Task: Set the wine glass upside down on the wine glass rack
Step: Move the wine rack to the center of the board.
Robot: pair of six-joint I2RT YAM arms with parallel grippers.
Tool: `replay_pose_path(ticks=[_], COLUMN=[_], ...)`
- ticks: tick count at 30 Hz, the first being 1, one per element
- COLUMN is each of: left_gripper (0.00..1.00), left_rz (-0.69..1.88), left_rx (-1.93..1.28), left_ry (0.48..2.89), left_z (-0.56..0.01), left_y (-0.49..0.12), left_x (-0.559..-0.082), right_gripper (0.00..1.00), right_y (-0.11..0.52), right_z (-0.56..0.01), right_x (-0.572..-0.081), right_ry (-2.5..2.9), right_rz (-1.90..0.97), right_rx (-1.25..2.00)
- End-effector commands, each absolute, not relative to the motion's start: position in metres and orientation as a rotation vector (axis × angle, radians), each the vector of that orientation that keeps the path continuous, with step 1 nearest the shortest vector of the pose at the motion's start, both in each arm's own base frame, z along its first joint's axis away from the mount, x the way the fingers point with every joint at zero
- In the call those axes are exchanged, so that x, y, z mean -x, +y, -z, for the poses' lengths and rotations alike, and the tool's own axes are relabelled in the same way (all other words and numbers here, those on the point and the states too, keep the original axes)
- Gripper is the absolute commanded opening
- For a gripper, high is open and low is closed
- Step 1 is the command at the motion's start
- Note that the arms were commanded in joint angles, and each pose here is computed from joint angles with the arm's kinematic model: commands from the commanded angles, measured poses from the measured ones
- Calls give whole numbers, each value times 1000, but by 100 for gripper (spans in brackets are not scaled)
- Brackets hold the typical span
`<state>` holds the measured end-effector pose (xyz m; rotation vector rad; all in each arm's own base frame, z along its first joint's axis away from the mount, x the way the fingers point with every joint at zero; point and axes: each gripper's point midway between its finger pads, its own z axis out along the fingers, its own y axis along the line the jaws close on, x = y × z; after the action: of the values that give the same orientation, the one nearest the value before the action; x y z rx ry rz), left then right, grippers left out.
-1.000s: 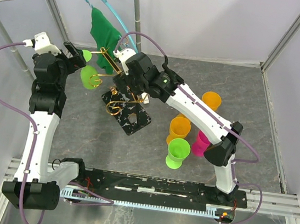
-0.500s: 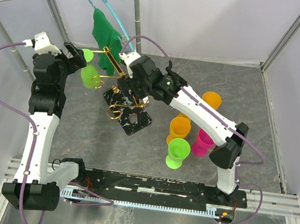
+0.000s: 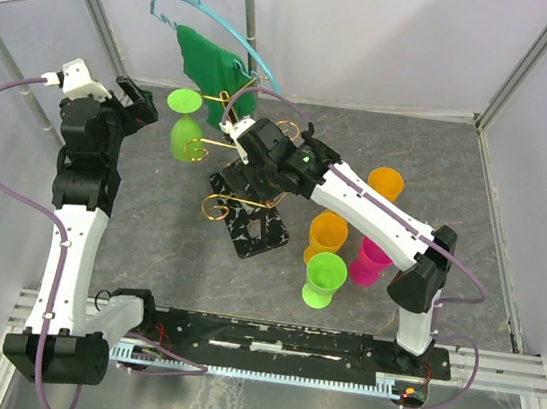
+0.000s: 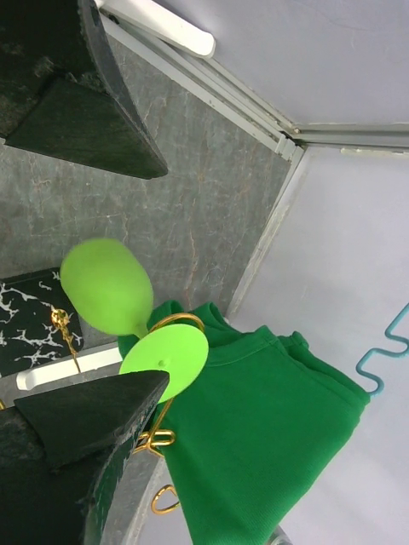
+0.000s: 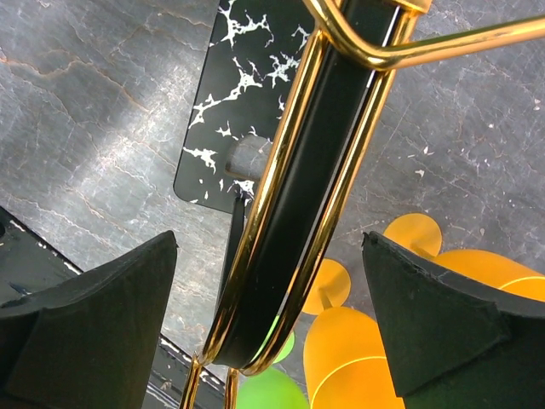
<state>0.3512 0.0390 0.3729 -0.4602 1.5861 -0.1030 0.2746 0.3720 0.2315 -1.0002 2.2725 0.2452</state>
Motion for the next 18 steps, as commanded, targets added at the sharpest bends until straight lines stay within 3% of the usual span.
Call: replay_pose_path(ticks=[1, 18], left_gripper=[99, 99], left_rz=[137, 137], left_rx=[466, 468], left_ry=[1536, 1530], left_z=[-389, -392], left_y=[37, 38], left_x=[-348, -349], right_gripper=[97, 97], right_y=[352, 314], right_z=[-239, -251], right_x=[-252, -209], right_ry=[2328, 2407], right_rz=[-229, -209], right_rx=[1040, 1024])
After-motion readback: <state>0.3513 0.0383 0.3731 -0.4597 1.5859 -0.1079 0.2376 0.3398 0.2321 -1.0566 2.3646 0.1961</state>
